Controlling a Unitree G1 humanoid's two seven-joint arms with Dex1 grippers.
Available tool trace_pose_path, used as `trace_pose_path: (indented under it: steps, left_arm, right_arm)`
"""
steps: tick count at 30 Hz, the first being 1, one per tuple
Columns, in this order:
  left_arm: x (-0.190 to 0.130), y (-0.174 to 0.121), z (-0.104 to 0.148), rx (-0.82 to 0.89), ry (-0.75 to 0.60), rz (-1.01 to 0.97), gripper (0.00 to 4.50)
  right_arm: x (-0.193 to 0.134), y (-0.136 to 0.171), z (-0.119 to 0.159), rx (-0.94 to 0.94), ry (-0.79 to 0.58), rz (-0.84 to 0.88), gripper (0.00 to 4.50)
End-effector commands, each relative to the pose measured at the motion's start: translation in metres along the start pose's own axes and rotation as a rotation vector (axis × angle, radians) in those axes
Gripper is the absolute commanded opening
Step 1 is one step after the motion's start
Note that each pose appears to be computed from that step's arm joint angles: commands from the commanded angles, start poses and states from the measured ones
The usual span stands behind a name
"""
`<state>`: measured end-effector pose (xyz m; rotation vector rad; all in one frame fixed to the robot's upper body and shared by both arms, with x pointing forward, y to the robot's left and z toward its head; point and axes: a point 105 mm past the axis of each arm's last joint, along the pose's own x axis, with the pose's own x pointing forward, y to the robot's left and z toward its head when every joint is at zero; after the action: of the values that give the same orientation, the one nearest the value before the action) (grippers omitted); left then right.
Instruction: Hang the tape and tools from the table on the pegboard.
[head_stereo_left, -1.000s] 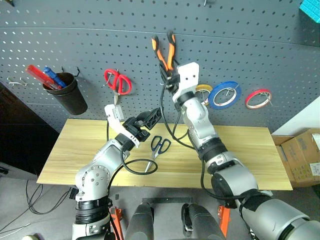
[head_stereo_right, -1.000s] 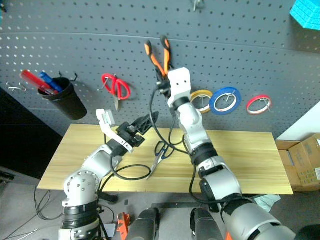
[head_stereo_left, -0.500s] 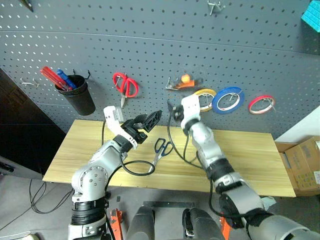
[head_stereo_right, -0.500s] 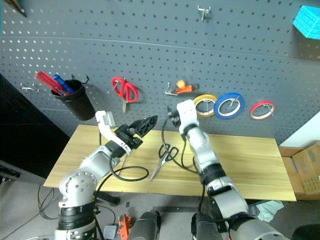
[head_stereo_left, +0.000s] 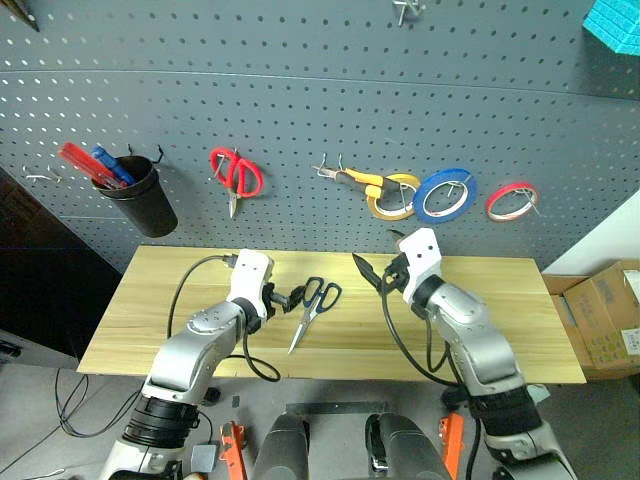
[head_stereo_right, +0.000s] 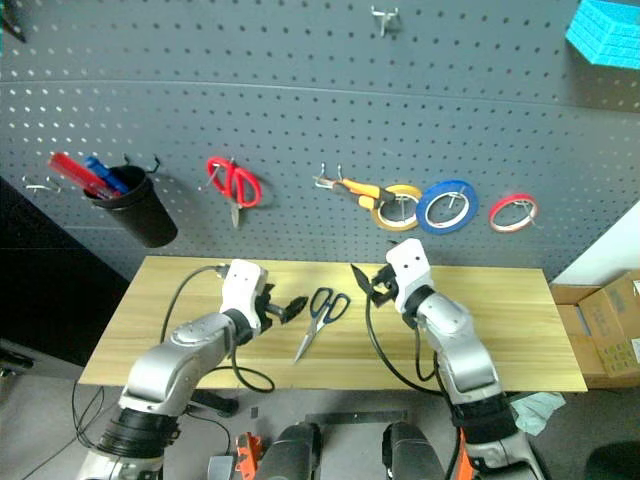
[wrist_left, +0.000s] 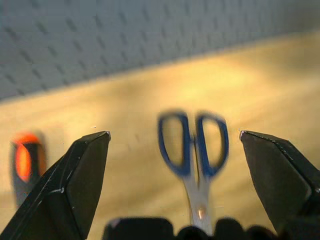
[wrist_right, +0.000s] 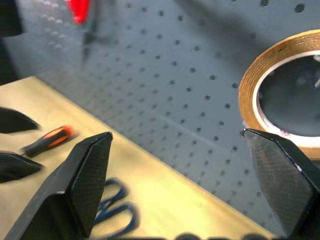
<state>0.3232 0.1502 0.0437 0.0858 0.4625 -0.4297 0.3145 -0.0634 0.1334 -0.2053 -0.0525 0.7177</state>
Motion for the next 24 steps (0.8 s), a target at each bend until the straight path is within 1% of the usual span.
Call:
trace_pose_path:
  steps: [1,4,6,12,17,19,22,24]
  left_arm:
    - [0.004,-0.018,-0.026,0.027,0.110,-0.080,4.50]
    - [0.009,-0.012,-0.033,0.028,0.158,-0.037,4.50]
    - [0.014,-0.007,-0.038,0.017,0.194,-0.004,4.50]
    - [0.023,0.000,-0.056,0.057,0.291,0.031,4.50]
    - [0.024,-0.010,-0.075,0.038,0.382,-0.030,4.50]
    - [0.025,-0.015,-0.077,0.034,0.398,-0.066,4.50]
    - [0.026,-0.015,-0.076,0.038,0.406,-0.075,3.94]
    - [0.026,-0.015,-0.075,0.043,0.412,-0.078,3.30]
  right_arm:
    - [-0.023,0.044,0.013,-0.043,0.019,0.267,4.48]
    - [-0.030,0.054,0.008,-0.086,0.071,0.354,4.48]
    - [-0.030,0.054,0.003,-0.116,0.100,0.393,4.48]
    - [-0.024,0.048,-0.009,-0.195,0.147,0.447,4.48]
    - [-0.029,0.047,-0.025,-0.287,0.199,0.531,4.48]
    - [-0.032,0.046,-0.028,-0.302,0.210,0.548,4.48]
    - [-0.034,0.043,-0.032,-0.321,0.221,0.556,4.50]
    - [-0.032,0.040,-0.031,-0.323,0.217,0.550,4.50]
